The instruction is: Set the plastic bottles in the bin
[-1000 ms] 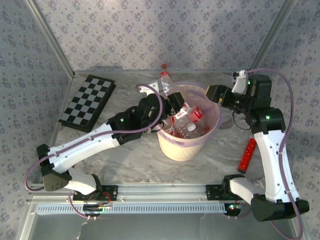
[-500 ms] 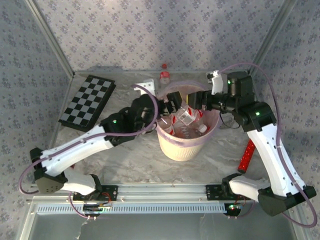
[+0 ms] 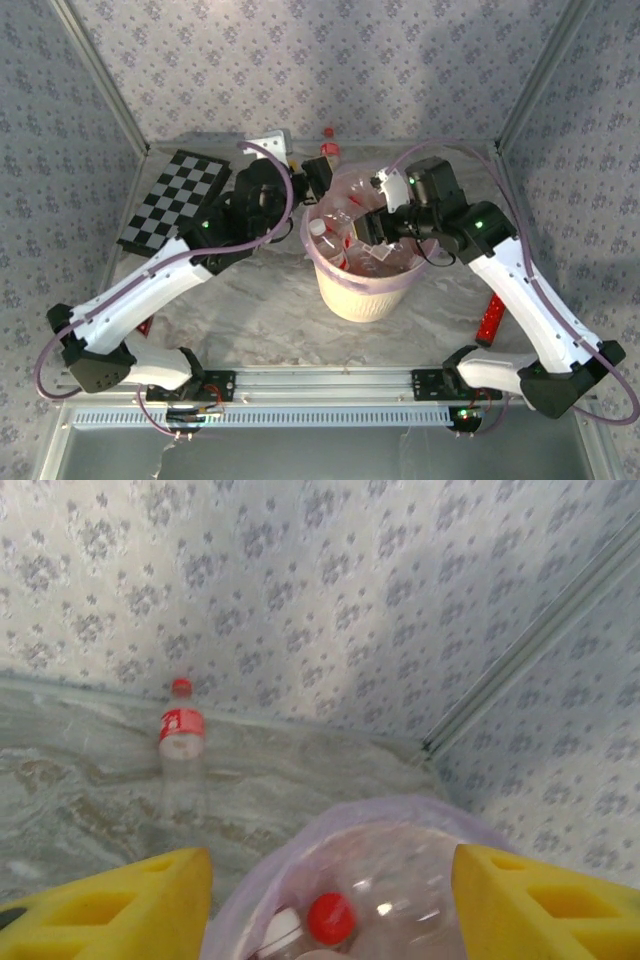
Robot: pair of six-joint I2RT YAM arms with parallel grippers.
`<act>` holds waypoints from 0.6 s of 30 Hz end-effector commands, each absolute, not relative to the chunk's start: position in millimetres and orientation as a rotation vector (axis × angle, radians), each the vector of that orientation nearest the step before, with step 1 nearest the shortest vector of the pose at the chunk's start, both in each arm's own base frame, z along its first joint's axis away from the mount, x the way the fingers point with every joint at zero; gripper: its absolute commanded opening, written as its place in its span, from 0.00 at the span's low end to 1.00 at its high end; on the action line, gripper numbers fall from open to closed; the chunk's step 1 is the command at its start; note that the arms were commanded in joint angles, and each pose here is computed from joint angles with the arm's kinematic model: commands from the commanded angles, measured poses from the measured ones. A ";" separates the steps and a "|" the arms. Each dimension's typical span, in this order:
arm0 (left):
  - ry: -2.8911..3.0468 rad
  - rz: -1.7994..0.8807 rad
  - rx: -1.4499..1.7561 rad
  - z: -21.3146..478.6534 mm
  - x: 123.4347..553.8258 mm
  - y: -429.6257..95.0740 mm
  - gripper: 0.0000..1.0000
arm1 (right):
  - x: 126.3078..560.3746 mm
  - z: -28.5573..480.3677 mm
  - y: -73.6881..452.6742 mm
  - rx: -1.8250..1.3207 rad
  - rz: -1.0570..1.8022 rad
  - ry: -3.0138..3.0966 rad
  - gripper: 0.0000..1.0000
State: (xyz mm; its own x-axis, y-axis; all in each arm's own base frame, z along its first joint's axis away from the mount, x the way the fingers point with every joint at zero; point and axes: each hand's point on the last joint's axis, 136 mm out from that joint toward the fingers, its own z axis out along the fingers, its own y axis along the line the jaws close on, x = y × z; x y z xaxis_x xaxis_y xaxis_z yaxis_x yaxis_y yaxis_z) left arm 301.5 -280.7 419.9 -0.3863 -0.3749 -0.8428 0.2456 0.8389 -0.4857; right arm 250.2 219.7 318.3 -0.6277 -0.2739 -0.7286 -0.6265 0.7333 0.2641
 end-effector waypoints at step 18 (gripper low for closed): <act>2.016 -0.615 0.012 372.9 315.7 -256.7 0.66 | 241.2 387.4 188.0 -0.498 0.665 2.084 0.71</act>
State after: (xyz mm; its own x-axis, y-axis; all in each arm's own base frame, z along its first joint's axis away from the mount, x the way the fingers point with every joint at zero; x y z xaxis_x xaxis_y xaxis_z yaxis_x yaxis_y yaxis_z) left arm 320.5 -259.9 370.0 -0.5058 -0.2659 -0.8207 0.2257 0.8774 -0.4234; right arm 248.3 203.3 359.5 -0.5741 -0.1544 -0.8041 -0.5860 0.7634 0.2718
